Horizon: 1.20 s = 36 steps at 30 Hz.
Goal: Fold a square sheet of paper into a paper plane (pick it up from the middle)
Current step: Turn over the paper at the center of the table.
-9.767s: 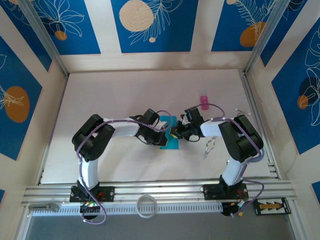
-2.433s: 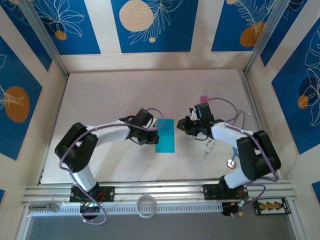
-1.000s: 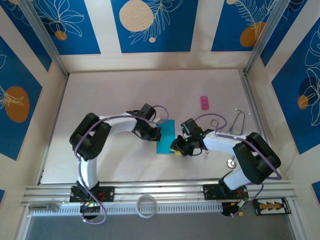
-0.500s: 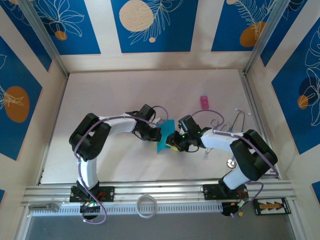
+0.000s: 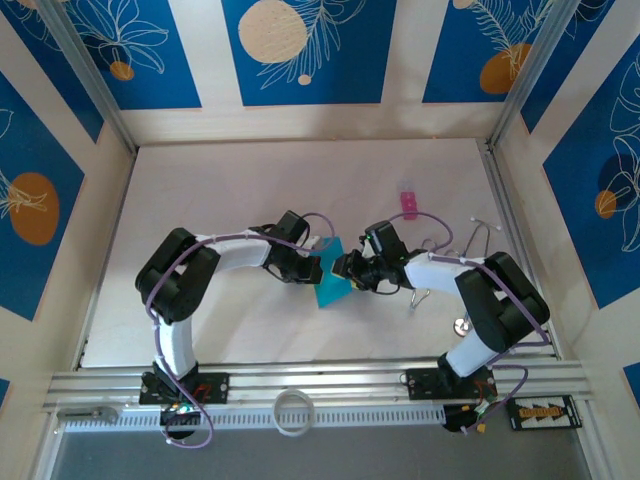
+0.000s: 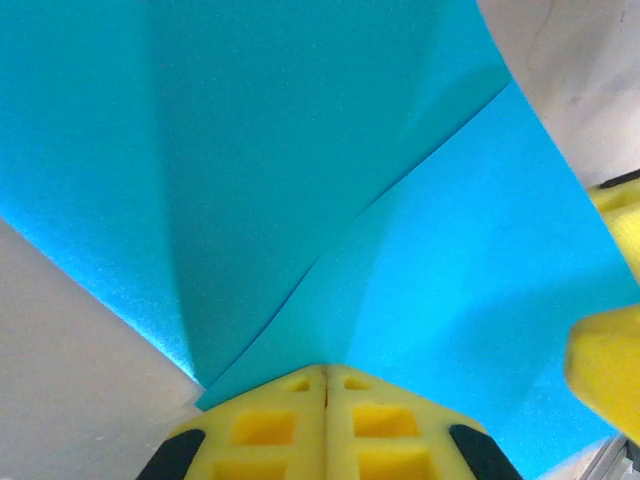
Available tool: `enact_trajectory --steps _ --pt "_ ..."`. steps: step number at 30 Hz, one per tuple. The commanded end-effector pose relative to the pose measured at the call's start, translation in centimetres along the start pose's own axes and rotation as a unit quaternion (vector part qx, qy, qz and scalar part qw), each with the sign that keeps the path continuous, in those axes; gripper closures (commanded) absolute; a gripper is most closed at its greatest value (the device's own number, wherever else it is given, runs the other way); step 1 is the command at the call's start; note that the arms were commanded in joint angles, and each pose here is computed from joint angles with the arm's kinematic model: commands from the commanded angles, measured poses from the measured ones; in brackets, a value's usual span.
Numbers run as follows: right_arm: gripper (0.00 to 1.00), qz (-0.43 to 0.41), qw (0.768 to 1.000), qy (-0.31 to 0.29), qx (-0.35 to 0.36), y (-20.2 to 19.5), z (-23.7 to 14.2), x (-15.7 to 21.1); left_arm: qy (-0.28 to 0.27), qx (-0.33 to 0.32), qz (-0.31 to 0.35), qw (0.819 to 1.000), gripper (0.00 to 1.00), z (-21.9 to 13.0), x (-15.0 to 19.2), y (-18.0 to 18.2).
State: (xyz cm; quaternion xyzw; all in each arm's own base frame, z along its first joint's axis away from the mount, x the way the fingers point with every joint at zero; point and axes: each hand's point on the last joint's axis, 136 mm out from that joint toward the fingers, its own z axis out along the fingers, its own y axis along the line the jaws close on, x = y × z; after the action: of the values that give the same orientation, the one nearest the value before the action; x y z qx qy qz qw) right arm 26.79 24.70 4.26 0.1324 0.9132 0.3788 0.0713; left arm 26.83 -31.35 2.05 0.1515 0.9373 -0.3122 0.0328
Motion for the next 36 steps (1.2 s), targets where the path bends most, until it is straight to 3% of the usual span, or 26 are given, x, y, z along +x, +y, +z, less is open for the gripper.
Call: enact_trajectory --steps 1,19,36 --pt "0.57 -0.011 1.000 0.005 -0.025 1.3 0.0 -0.3 0.019 -0.018 -0.017 1.000 0.96 0.1 1.4 1.0" --pt "0.60 0.026 1.000 0.006 -0.013 -0.7 0.7 -1.7 0.005 -0.004 -0.015 1.000 0.96 -0.4 0.9 0.2" --pt "0.72 -0.011 1.000 0.021 -0.017 -0.6 1.3 -2.5 0.003 0.010 -0.013 1.000 0.95 -0.5 0.4 -0.5"
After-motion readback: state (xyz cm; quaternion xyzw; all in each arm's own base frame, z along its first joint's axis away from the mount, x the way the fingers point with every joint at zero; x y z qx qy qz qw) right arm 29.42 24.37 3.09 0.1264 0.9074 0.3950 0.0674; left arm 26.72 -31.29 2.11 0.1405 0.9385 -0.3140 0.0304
